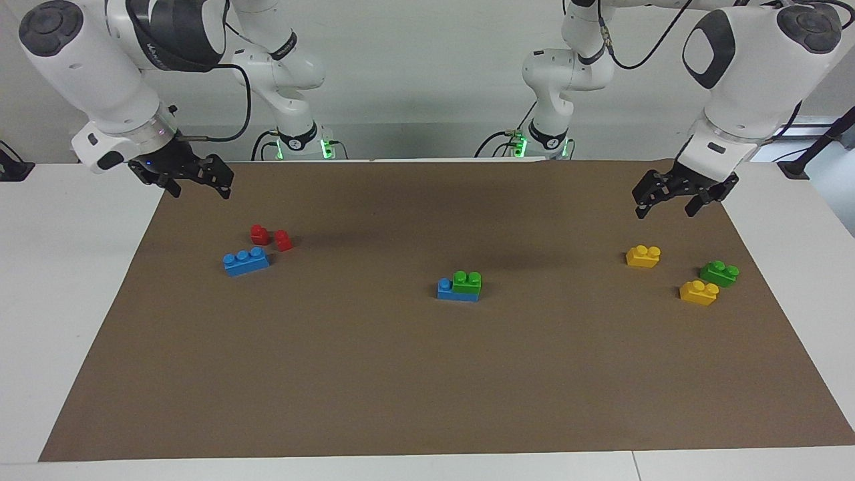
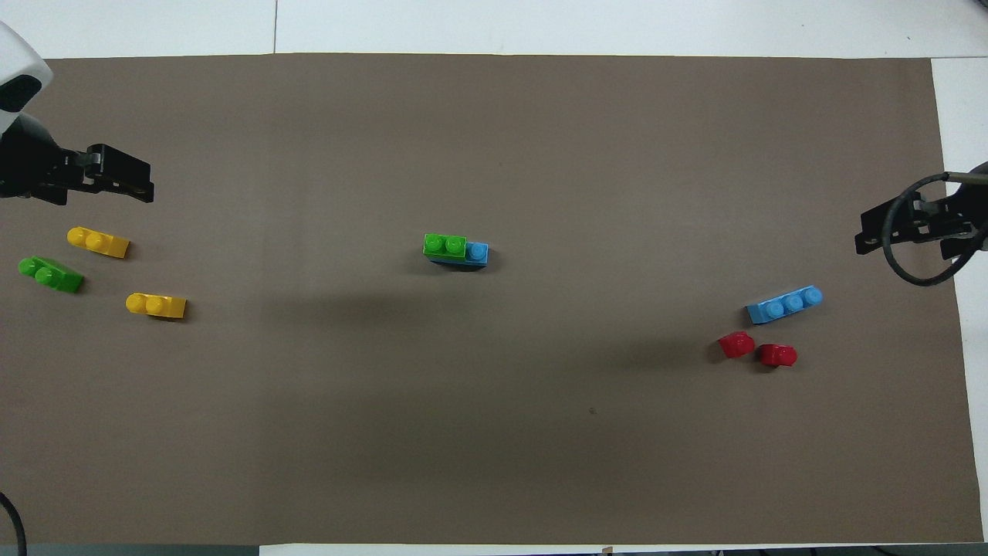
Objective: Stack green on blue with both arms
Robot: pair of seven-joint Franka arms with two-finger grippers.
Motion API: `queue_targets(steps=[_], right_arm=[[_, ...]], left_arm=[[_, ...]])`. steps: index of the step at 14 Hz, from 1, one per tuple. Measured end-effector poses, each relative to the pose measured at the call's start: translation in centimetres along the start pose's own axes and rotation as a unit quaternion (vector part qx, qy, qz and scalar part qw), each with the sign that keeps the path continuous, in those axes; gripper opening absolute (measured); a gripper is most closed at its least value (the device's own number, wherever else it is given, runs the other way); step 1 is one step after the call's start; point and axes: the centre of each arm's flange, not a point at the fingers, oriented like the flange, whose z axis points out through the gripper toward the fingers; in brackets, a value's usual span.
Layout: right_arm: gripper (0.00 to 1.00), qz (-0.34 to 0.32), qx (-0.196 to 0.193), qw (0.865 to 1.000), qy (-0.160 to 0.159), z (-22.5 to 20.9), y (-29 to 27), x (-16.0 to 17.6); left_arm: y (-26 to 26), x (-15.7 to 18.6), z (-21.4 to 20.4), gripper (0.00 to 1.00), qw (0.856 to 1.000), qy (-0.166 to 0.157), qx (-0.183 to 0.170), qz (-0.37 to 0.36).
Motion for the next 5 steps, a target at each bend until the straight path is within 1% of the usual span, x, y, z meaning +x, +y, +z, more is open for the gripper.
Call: queue_targets(steps=[3,5], right_arm=[[1.00,0.000,0.000,1.000,0.001,-0.03,-0.02,0.03],[1.00,0.000,0.000,1.000,0.009,-0.13,-0.02,0.22]], left_arm=[[0.01,0.00,0.00,1.00,1.000,0.000,-0.001,0.000],[0.02,-0.02,-0.04,1.00,1.000,0.000,-0.002,0.000]])
